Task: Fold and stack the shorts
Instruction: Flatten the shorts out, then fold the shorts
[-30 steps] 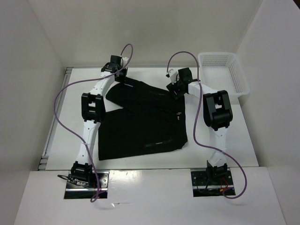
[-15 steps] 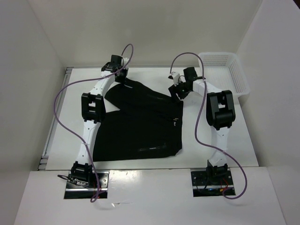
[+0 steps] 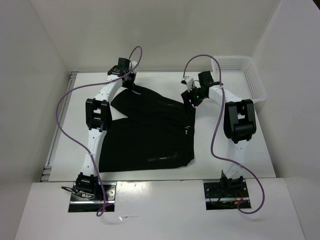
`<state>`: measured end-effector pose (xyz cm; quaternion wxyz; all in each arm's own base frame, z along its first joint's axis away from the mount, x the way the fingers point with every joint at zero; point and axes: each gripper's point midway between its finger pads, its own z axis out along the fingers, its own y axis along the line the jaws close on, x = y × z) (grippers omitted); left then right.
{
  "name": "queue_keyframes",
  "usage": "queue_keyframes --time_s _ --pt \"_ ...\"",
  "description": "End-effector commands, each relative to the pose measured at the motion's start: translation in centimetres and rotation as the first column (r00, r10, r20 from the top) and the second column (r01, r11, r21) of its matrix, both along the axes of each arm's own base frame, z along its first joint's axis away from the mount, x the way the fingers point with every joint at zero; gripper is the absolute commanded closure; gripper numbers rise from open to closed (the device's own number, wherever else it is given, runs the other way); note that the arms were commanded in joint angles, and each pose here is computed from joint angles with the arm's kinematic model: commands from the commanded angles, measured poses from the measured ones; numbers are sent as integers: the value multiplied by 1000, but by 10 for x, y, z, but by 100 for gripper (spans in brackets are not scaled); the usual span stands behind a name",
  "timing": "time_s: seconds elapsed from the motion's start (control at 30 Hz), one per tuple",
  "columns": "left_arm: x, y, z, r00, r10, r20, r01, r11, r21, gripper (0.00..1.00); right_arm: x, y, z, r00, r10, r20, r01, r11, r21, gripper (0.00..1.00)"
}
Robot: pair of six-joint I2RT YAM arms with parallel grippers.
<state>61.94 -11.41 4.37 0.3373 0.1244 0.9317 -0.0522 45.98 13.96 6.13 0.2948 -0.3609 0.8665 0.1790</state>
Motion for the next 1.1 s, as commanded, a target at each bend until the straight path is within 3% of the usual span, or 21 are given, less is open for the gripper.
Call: queue_keyframes --time_s 0.0,0.2,0.33,0.43,0.47,0.53,0.67,0.83,0.9,0.93,1.03,1.07 --pt "1 -1 35 999 0 51 -1 1000 0 100 1 -17 -21 1000 -17 1 17 996 -86 30" --pt "2 3 32 998 14 54 -15 1000 16 100 3 -32 -49 1000 -27 -16 24 984 -177 40" --pt "3 3 36 998 14 63 -15 1000 14 100 1 -43 -60 999 -37 0 36 967 -253 59" --pt "7 2 44 996 15 83 -15 1000 10 100 1 -43 -60 1000 -29 3 29 966 -257 78" --pt "8 2 47 996 15 92 -16 1000 9 100 4 -39 -57 1000 -20 12 23 967 -255 89" --pt "9 4 53 995 21 102 -22 1000 13 100 11 -33 -45 999 -11 43 22 968 -249 98" --pt "9 4 83 989 22 150 -23 1000 4 100 41 -28 -1 984 -27 178 70 969 -239 100" --pt "-5 23 162 967 45 249 -39 999 -26 100 56 -19 73 930 11 368 101 954 -282 100" --pt "-22 23 210 951 27 308 -8 998 -63 100 47 -18 86 919 45 391 89 944 -317 100" --pt "-30 29 218 950 30 311 -9 998 -69 100 41 -15 104 903 60 425 84 946 -314 100" --pt "-77 31 212 972 14 235 3 997 -72 100 15 -8 112 897 132 421 29 934 -355 100" --pt "-100 33 229 968 14 251 4 997 -74 100 1 -2 102 903 173 394 -13 926 -377 100"
